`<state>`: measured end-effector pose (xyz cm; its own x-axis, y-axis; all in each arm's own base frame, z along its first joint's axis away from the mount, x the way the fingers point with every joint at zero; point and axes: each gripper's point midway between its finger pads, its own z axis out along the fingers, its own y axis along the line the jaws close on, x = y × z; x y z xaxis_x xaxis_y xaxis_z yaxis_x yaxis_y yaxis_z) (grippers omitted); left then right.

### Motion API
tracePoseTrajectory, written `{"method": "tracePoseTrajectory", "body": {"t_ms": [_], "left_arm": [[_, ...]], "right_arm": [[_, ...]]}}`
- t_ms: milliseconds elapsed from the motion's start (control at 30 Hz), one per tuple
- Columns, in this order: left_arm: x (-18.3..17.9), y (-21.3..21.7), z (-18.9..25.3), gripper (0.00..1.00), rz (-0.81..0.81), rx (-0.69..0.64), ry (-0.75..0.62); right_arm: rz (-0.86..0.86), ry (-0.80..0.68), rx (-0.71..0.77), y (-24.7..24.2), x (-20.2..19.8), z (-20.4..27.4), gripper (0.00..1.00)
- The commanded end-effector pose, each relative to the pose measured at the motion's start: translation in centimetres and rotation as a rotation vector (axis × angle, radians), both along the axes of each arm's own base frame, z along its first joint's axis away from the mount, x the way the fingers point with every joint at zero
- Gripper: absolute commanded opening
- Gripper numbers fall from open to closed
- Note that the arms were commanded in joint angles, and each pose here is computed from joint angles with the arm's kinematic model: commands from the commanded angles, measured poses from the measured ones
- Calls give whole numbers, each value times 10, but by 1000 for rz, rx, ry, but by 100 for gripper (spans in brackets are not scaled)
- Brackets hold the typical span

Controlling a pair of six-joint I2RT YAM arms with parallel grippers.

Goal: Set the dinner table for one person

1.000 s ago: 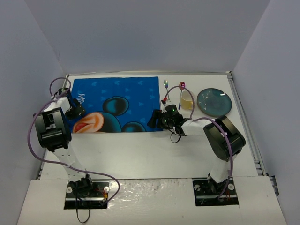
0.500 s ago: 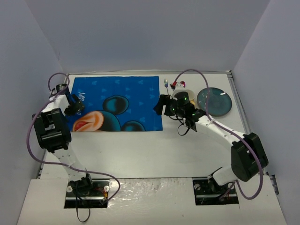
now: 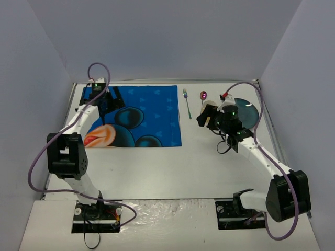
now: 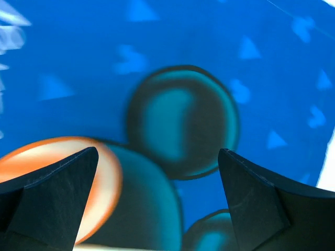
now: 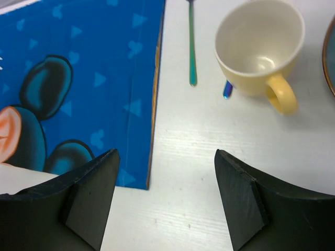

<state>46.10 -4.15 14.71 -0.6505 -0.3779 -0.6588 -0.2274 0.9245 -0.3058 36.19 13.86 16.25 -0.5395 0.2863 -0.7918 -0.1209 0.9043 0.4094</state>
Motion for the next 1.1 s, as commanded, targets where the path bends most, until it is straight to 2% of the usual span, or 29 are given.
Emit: {"method": "tracePoseTrajectory", "body": {"t_ms": [0, 167, 267, 467, 600, 700, 733, 800, 1000, 1067], "left_arm": [[29, -56, -7, 92, -139, -102, -95], [46, -72, -22, 74, -144, -170, -138], [51, -76, -41, 70, -133, -201, -140], [46, -85, -85, 69, -139, -252, -58], [43, -90, -91, 69, -140, -286, -49], [41, -89, -69, 72, -141, -282, -70], [44, -87, -55, 75, -140, -273, -90], [45, -80, -3, 83, -145, -225, -163], [15, -43, 77, 96, -89, -29, -185], [-4, -32, 93, 97, -85, 27, -184]], "right_arm": [[28, -70, 74, -3, -6, 19, 69], [24, -65, 81, -13, -15, 10, 68], [8, -67, 72, -19, -20, 3, 68], [-26, -87, 74, -27, -24, -6, 67], [-43, -100, 78, -30, -25, -3, 67], [-64, -122, 82, -34, -23, 5, 67], [-82, -128, 81, -37, -21, 8, 67], [-128, -133, 86, -44, -17, 11, 67], [-311, -117, 164, -78, -1, 17, 70], [-385, -105, 193, -94, 4, 14, 87]]}}
